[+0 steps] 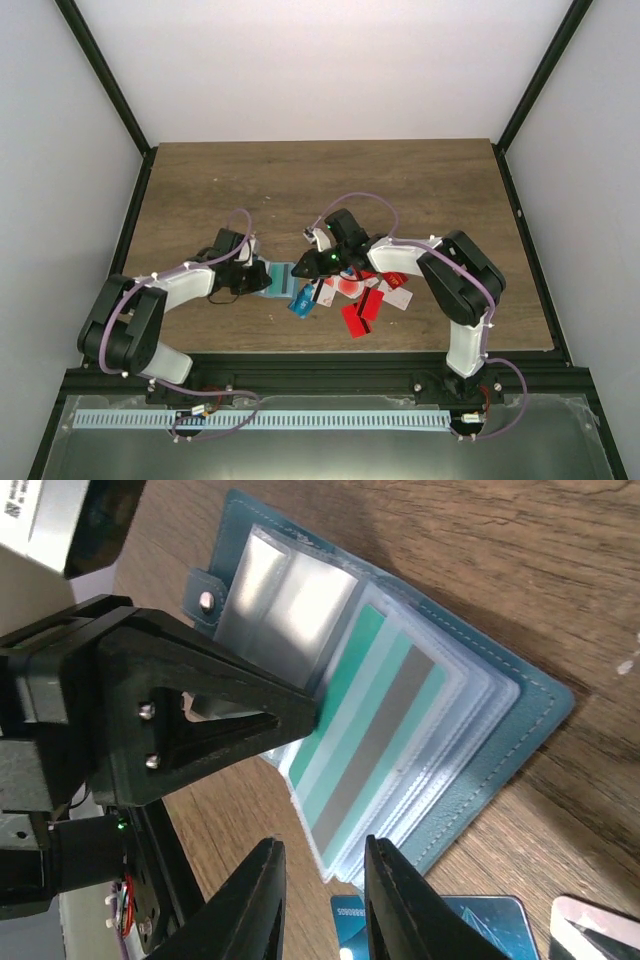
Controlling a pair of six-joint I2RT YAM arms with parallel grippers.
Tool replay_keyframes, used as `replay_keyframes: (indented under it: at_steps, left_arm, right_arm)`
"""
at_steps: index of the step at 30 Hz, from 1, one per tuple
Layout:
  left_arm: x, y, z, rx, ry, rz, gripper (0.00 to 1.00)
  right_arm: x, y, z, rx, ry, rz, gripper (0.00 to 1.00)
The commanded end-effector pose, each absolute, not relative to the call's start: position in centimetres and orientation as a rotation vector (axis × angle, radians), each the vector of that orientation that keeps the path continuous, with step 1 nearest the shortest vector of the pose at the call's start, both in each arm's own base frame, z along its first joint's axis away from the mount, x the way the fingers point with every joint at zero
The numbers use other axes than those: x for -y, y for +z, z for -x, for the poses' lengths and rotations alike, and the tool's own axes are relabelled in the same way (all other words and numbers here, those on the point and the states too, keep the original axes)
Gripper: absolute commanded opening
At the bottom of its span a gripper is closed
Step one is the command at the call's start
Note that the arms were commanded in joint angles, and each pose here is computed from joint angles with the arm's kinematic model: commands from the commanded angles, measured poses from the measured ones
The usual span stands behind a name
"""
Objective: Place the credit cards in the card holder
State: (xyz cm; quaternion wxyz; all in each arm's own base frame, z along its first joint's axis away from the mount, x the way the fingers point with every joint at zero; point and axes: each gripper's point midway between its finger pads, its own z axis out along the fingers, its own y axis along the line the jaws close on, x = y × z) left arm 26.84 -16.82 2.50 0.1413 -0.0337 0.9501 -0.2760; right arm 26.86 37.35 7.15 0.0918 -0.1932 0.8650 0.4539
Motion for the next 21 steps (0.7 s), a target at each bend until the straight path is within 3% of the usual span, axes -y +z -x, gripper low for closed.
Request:
replay_keyframes:
  at_steps: [1,21]
  left_arm:
    - [17.1,2.4,-27.4,-2.729,-0.791,0.068,0.04]
    - [16.9,1.2,-27.1,-2.753,-0.776,0.08,0.04]
  right_arm:
    - [-38.3,7.5,-26.6,-2.552,1.414,0.585,0.24]
    - [-40.0,5.9,-26.7,-2.585,1.473,0.584,0.31]
